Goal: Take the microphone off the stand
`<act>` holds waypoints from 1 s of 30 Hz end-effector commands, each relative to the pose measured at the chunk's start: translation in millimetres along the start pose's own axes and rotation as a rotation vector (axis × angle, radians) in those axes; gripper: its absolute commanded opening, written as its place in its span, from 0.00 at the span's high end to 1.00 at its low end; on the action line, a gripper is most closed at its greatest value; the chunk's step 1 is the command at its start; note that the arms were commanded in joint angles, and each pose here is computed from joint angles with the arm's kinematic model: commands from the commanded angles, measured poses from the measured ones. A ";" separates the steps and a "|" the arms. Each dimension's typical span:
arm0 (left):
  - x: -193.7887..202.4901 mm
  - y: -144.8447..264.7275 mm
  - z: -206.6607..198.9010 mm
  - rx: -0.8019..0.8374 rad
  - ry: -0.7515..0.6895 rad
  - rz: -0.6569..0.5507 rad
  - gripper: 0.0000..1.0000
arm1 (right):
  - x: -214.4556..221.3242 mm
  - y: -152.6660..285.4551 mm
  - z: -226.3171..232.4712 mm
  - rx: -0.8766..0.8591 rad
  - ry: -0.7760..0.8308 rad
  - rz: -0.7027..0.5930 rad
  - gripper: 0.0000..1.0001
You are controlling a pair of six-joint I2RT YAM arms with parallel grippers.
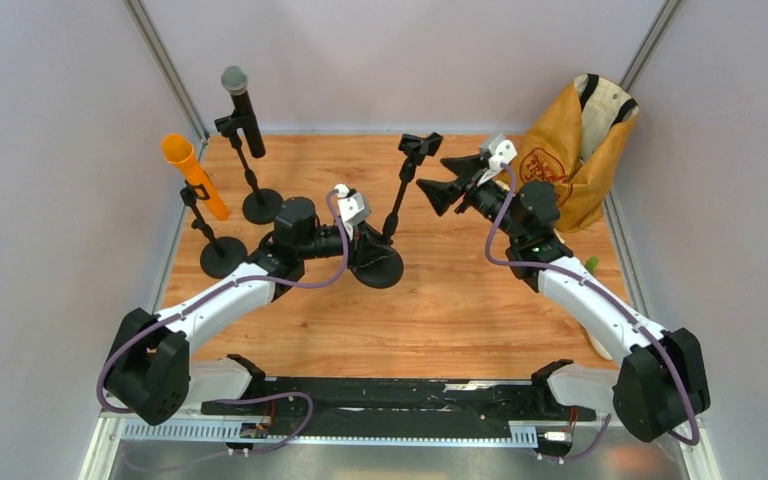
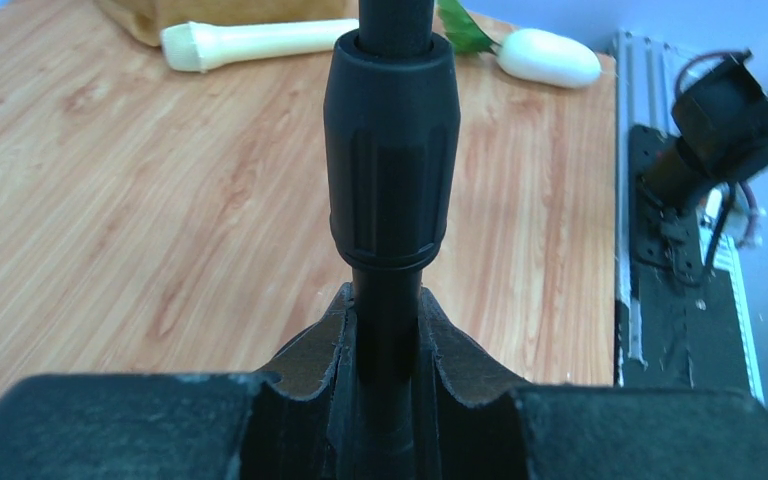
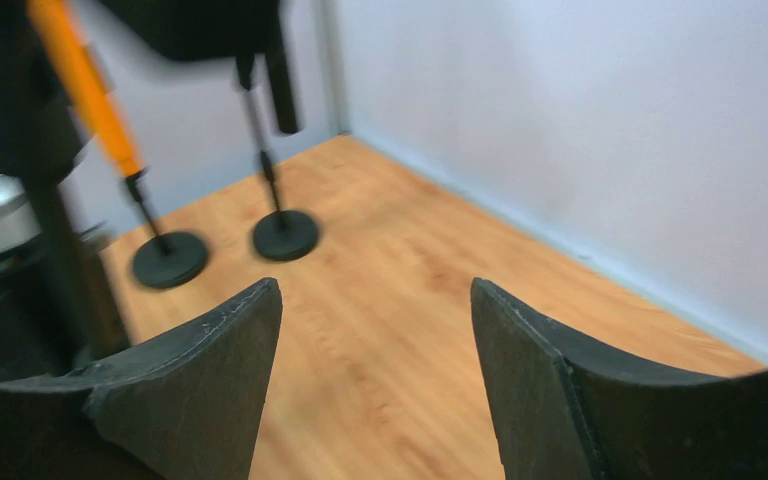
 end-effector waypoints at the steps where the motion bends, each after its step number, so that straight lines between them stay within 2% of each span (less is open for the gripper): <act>1: -29.2 2.5 -13.0 0.138 -0.178 -0.017 1.00 | -55.5 15.3 -36.3 0.322 0.119 -0.090 0.26; 8: -24.5 -2.9 -3.7 0.110 -0.182 0.046 1.00 | -99.5 50.4 -71.8 0.769 0.232 -0.094 0.25; 12: -19.2 -7.9 -2.0 0.093 -0.205 0.089 1.00 | -119.6 61.2 -72.0 0.813 0.272 -0.119 0.24; 15: -11.8 -14.5 -2.4 0.087 -0.210 0.131 1.00 | -128.6 57.8 -64.7 0.710 0.286 -0.110 0.24; 24: -9.1 -22.6 -4.1 0.094 -0.191 0.156 1.00 | -109.4 27.5 -20.7 0.138 0.299 -0.071 0.27; 30: -14.0 -20.9 -7.9 0.097 -0.194 0.127 1.00 | -97.0 21.0 -7.2 -0.021 0.313 -0.045 0.27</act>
Point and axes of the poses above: each gripper's point midway between its finger pads, its own y axis back along the fingers, its own z axis along the line the jaws close on, x = y × z, the point moved 9 cm from there along y, back along the fingers, and after that the axes turned 10 degrees about y, right-handed, at the moved point
